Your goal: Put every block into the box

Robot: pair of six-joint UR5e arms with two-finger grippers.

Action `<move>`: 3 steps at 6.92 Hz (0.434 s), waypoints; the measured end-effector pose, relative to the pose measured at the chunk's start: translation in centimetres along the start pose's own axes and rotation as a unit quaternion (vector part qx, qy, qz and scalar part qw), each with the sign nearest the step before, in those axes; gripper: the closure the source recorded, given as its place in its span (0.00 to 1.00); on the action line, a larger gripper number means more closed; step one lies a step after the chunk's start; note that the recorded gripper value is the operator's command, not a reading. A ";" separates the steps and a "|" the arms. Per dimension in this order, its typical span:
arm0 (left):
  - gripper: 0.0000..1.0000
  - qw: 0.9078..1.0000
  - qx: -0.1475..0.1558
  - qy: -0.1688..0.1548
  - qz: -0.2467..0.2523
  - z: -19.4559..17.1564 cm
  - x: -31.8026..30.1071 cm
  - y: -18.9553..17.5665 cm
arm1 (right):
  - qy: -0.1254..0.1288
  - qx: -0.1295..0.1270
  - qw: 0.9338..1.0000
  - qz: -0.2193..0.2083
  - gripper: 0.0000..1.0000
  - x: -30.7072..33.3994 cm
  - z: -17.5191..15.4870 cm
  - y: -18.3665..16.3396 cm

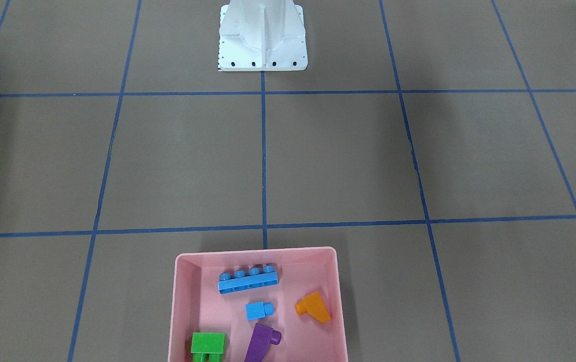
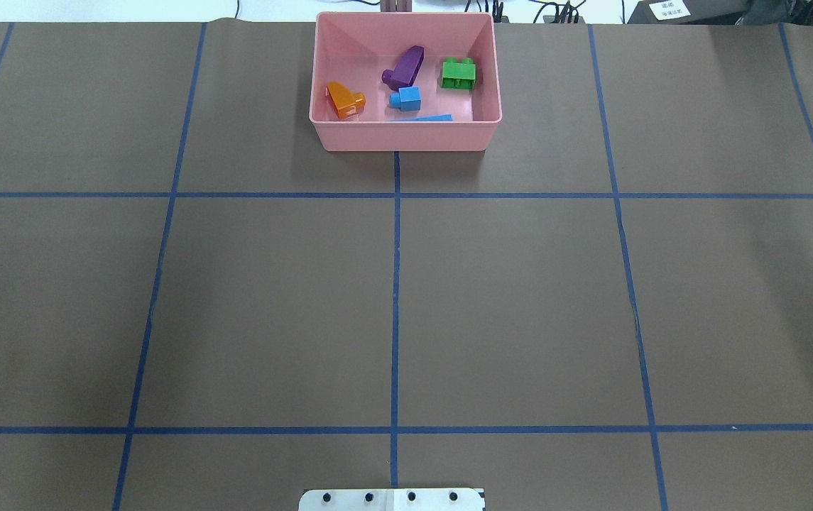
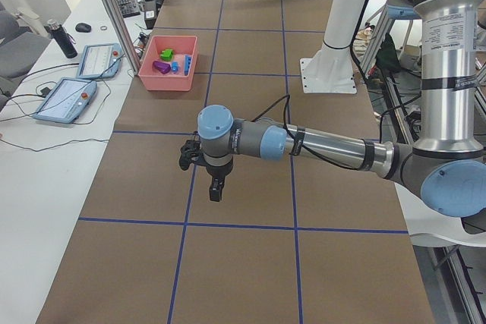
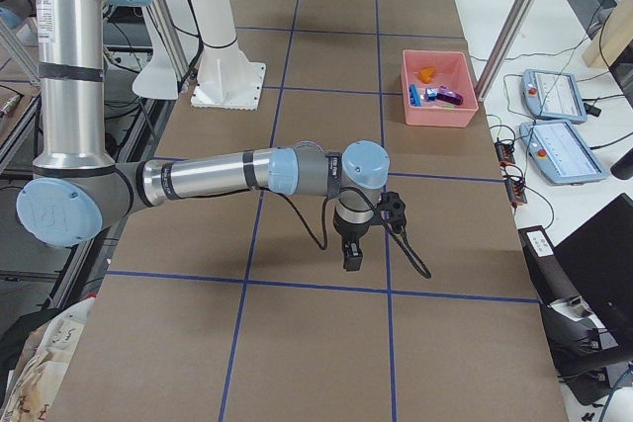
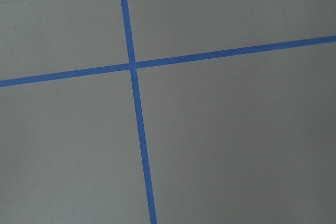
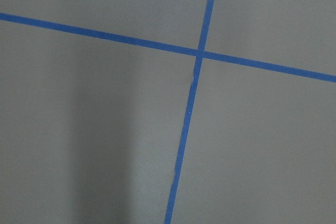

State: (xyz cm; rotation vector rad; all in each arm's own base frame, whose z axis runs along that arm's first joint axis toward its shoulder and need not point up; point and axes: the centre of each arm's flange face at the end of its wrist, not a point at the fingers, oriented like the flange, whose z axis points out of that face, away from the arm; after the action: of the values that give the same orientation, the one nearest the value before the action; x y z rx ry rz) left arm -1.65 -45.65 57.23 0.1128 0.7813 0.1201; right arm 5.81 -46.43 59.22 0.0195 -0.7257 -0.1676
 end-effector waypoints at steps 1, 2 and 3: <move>0.00 1.000 0.010 -0.009 0.010 -0.1 -0.1 0.4 | 0.001 -0.004 1.000 0.005 0.00 0.5 0.2 0.6; 0.00 1.000 0.018 -0.015 0.016 0.0 -0.2 0.6 | 0.002 -0.012 1.000 0.017 0.00 1.2 1.0 1.6; 0.00 1.000 0.019 -0.015 0.016 0.1 -0.3 0.7 | 0.000 -0.019 0.999 0.027 0.00 1.6 1.6 2.2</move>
State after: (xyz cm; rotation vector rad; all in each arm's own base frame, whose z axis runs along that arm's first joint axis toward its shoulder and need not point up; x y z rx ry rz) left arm -1.83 -45.02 57.60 0.1629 0.7515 0.1334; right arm 6.26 -44.48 61.69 -0.0363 -0.7229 -0.1304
